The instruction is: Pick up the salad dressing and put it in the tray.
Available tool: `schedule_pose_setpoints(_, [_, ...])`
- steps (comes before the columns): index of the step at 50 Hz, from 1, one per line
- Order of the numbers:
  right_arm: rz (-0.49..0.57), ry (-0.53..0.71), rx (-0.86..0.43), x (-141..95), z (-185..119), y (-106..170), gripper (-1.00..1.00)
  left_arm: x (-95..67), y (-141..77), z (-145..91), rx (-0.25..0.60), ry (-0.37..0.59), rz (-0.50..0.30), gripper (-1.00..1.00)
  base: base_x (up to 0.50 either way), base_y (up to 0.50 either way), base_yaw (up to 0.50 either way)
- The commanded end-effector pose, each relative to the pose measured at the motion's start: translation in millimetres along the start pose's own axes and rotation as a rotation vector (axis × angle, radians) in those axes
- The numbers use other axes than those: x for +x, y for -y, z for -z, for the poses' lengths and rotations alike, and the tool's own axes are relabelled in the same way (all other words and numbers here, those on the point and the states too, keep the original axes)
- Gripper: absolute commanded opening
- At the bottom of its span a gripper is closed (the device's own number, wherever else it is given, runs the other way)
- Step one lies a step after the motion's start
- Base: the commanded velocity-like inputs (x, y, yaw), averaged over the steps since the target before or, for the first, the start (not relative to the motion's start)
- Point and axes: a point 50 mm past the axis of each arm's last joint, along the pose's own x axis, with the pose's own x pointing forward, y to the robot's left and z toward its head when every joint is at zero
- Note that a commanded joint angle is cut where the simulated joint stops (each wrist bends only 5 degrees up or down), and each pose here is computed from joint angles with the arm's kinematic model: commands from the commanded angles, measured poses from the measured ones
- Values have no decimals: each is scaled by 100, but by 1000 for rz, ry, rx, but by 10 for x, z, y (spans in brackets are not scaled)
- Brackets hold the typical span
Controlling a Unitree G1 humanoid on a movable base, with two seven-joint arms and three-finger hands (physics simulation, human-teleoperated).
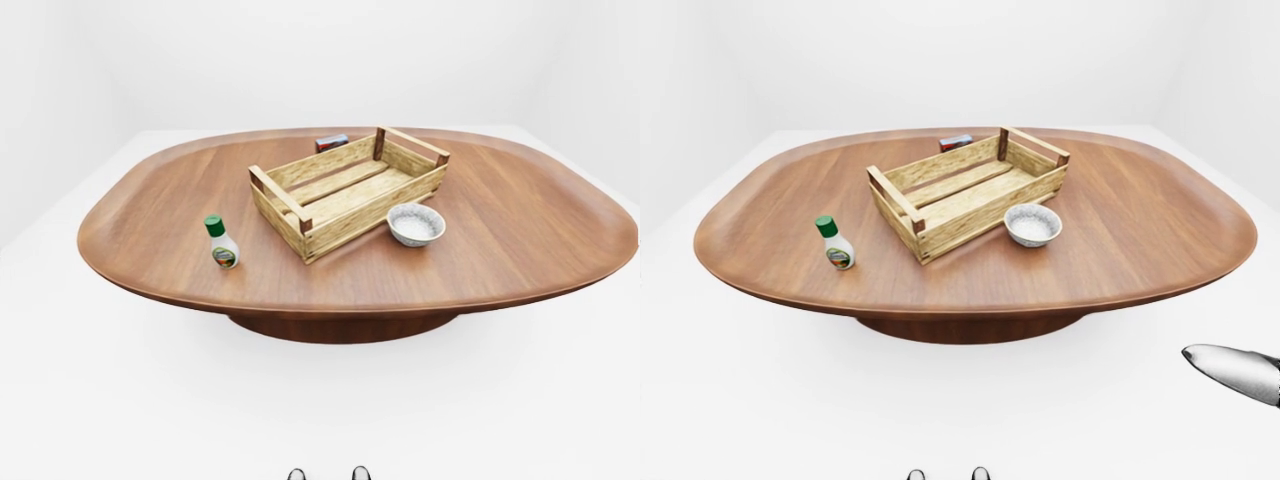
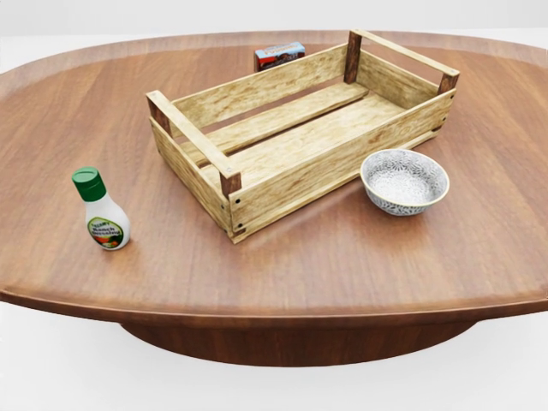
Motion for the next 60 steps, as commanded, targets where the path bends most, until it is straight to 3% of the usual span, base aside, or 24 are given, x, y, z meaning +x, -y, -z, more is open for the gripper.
schedule_pose_setpoints(1, [-14, 13, -5, 3, -15, -30, 100, 108, -565, -37, 73, -49, -163, 100, 24, 50, 0])
schedule_pose_setpoints(6, [-9, 22, 12, 4, -36, -27, 100, 43, -1286, -49, 125, -161, -363, 100, 24, 50, 0])
schedule_pose_setpoints(13, [-20, -3, 10, -5, 19, -51, 100, -61, -1685, -228, 153, -187, -466, 100, 24, 50, 0])
schedule_pose_setpoints(33, [-38, -11, 108, -8, 27, -75, 100, 4, -1453, -316, 171, -101, -416, 100, 42, 23, 0])
schedule_pose_setpoints(36, [-41, -40, 96, -21, 88, -87, 100, 4, -1471, -156, 161, -167, -416, 100, 50, 2, 0])
schedule_pose_setpoints(44, [-35, -26, 92, -24, 61, -70, 100, -8, -1530, 3, 145, -250, -425, 100, 50, 2, 0])
schedule_pose_setpoints(60, [-43, -39, 105, -38, 76, -77, 100, -42, -1496, 188, 123, -325, -405, 100, 50, 1, 0])
